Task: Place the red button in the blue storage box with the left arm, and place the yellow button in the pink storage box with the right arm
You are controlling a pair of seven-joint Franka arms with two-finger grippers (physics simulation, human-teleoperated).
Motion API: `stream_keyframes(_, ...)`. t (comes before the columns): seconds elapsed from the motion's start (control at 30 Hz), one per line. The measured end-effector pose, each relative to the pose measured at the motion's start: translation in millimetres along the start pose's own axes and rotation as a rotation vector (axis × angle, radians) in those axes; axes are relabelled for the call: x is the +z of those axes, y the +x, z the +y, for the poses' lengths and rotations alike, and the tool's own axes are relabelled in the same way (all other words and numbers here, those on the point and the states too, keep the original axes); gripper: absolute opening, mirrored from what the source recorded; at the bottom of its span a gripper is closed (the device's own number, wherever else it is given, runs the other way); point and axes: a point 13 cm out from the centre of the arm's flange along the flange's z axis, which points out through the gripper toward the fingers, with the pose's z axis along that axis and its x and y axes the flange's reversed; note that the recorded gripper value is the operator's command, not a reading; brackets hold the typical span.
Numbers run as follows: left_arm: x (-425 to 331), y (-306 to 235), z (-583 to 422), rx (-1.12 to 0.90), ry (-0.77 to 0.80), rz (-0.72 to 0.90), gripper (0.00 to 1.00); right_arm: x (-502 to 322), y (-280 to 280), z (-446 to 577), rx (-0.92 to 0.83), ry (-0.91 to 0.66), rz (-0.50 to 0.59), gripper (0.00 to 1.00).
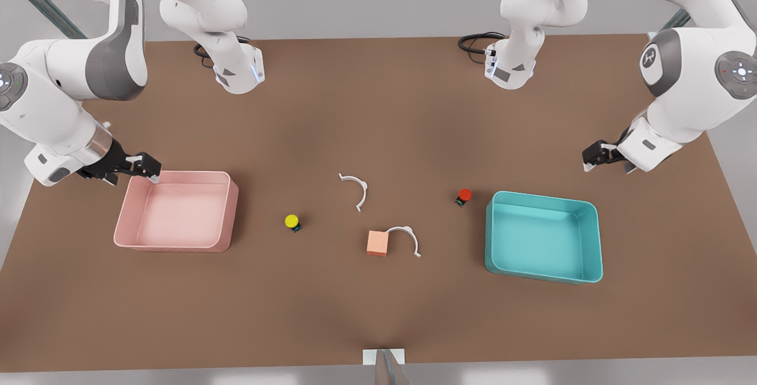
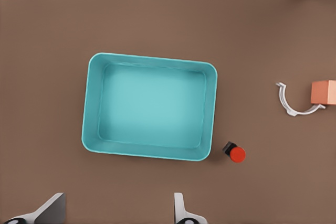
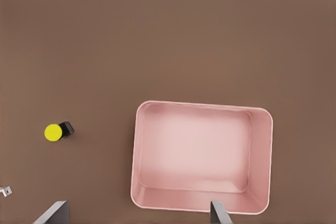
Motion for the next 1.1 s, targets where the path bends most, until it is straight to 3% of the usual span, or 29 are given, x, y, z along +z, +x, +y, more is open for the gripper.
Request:
stream_keyframes(0.13, 13.9, -4.1, -10.8, -0.009, -0.001, 0.016, 1.0, 0.4, -0.7, 0.6, -0.002, 0.0, -0.003, 1.0)
stream_keyframes(0.27, 72.3, -4.3, -118.6, -0.016, 0.025, 0.079, 1.0, 33.8, -9.1, 45.0, -0.055, -0.064, 0.044, 1.0)
stream_keyframes(0.47, 166.1, 22.5, -191.0, -0.197, 0.027, 0.105, 1.0, 173.5, -34.0, 166.1, -0.255, -0.076, 0.131, 1.0)
stream_keyframes(0.73, 239.6, 46.4, -224.5, -0.399, 0.028, 0.059, 1.0, 280.4, -56.5, 255.8, -0.343, -0.125, 0.045, 1.0)
stream_keyframes(1.1, 297.8, 53.4, -230.2, -0.595, 0.055, -0.014, 1.0, 341.5, -0.2, 264.8, -0.354, -0.122, 0.126, 1.0)
